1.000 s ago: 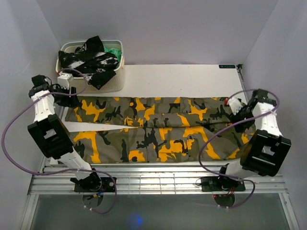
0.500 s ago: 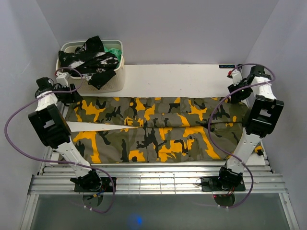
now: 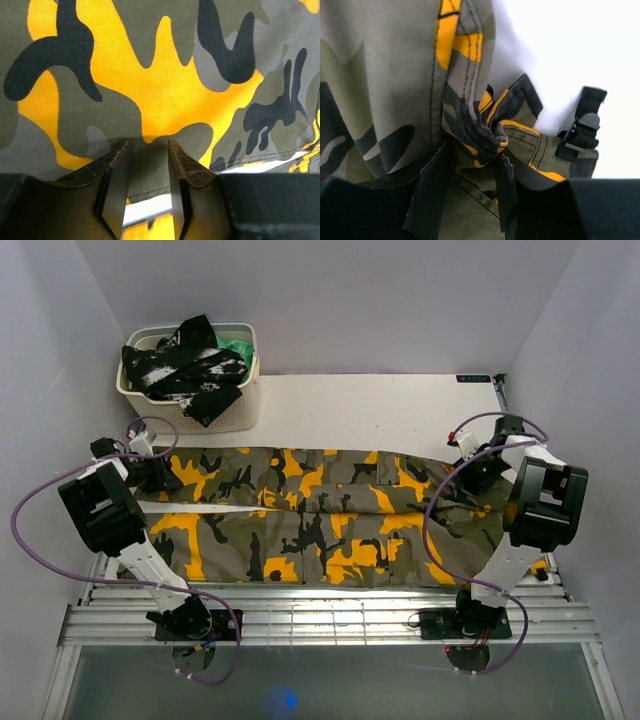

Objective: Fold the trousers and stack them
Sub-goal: Flatten the trousers out

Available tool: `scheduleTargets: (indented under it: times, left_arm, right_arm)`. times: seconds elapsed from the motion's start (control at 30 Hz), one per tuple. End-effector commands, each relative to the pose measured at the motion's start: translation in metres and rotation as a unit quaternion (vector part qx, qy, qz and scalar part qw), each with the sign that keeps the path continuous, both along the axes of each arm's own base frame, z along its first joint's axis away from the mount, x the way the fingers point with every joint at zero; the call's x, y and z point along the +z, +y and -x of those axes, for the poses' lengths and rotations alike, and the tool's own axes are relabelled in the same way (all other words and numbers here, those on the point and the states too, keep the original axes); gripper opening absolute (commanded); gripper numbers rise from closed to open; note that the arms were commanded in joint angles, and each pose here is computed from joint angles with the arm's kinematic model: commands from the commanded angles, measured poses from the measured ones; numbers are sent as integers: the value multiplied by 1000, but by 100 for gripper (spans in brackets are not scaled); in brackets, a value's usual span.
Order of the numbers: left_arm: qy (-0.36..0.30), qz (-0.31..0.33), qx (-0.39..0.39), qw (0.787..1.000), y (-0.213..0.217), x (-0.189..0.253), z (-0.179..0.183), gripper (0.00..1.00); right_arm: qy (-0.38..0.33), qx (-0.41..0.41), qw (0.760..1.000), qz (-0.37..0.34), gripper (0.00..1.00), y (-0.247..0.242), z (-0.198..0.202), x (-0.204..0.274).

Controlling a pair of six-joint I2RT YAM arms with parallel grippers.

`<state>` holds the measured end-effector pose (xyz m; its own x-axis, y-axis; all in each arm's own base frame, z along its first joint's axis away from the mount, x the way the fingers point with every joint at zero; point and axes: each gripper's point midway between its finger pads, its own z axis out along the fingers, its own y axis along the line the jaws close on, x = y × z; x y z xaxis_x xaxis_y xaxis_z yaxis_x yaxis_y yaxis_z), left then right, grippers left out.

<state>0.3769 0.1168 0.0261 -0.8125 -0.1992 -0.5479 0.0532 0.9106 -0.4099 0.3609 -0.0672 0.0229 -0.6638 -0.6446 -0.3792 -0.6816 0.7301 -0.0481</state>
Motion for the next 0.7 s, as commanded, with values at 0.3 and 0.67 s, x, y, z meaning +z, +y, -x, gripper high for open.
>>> scheduleTargets:
  times: [0.3,0.67]
  left_arm:
    - [-89,-46,-105,989,3,94,22,51]
    - [-241,-75,-182,950,34,145,-60,78]
  right_arm:
    - [-102,67,992,39,69,-16,-26,92]
    - [-18,120,992,-12,81,-26,-50,54]
